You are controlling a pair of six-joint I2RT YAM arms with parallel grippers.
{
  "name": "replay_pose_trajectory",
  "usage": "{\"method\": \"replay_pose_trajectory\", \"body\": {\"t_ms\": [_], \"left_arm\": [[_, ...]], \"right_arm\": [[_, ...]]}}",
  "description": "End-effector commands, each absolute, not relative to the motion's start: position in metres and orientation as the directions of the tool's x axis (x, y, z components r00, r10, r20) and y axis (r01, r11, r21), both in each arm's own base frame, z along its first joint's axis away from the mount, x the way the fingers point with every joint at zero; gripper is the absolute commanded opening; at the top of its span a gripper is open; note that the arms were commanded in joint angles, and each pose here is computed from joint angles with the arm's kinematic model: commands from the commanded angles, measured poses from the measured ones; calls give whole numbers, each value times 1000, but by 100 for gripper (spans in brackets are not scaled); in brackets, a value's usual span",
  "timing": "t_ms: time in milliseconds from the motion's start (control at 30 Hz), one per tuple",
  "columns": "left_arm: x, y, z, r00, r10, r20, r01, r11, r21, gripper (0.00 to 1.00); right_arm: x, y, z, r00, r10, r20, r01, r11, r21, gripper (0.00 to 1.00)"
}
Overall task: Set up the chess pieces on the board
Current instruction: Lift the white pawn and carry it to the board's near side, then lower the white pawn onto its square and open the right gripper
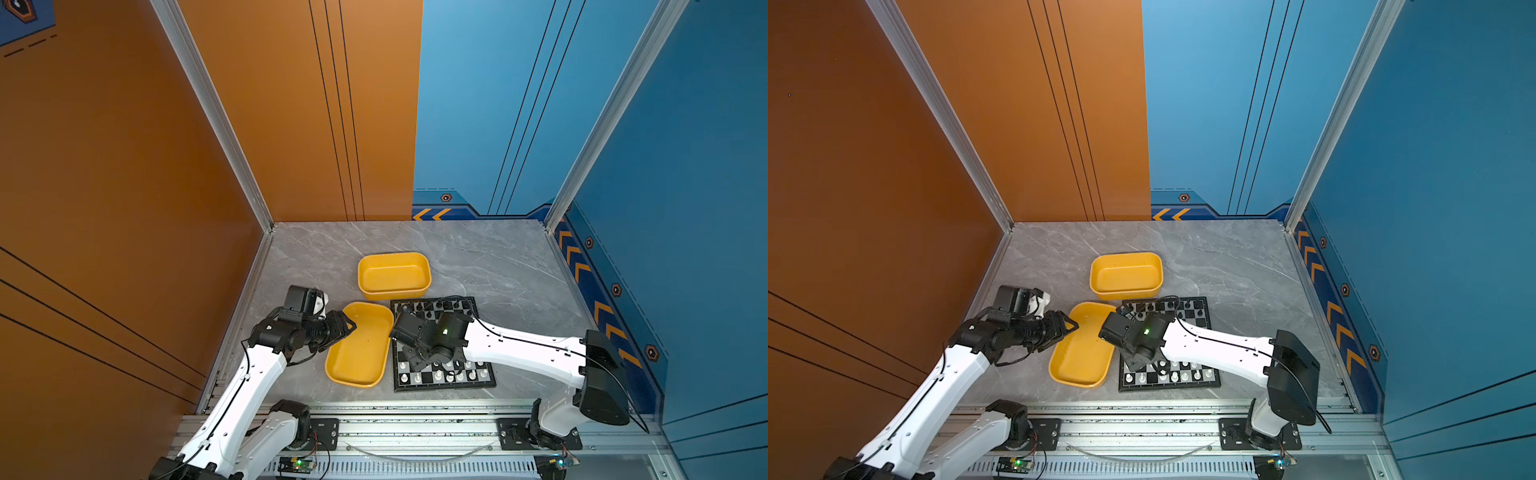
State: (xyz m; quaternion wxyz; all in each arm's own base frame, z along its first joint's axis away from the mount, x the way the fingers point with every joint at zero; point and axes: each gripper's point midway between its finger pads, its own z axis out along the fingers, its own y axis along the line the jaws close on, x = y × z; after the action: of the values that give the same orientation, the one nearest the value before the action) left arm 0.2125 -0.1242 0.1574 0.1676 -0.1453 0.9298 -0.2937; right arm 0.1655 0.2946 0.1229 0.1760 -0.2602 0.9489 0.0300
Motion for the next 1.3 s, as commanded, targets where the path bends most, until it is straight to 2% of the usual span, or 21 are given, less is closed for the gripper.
{"method": "replay_pose_trajectory", "body": {"t_ms": [0, 300, 700, 1267], "left_arm": [[202, -130, 158, -913, -291, -286, -85, 821, -564, 64], [184, -138, 163, -908, -275, -317, -42, 811, -583, 72], [184, -142, 165, -907, -275, -318, -46, 817, -575, 72], [185, -141, 165, -904, -281, -322, -54, 823, -566, 71]], "right_arm": [[166, 282, 120, -825, -398, -401, -426, 904, -20, 9], [154, 273, 91, -831, -396, -391, -430, 903, -3, 9], [137, 278, 69, -830, -405, -384, -446, 895, 20, 10], [134, 280, 52, -832, -425, -355, -455, 890, 2, 10]]}}
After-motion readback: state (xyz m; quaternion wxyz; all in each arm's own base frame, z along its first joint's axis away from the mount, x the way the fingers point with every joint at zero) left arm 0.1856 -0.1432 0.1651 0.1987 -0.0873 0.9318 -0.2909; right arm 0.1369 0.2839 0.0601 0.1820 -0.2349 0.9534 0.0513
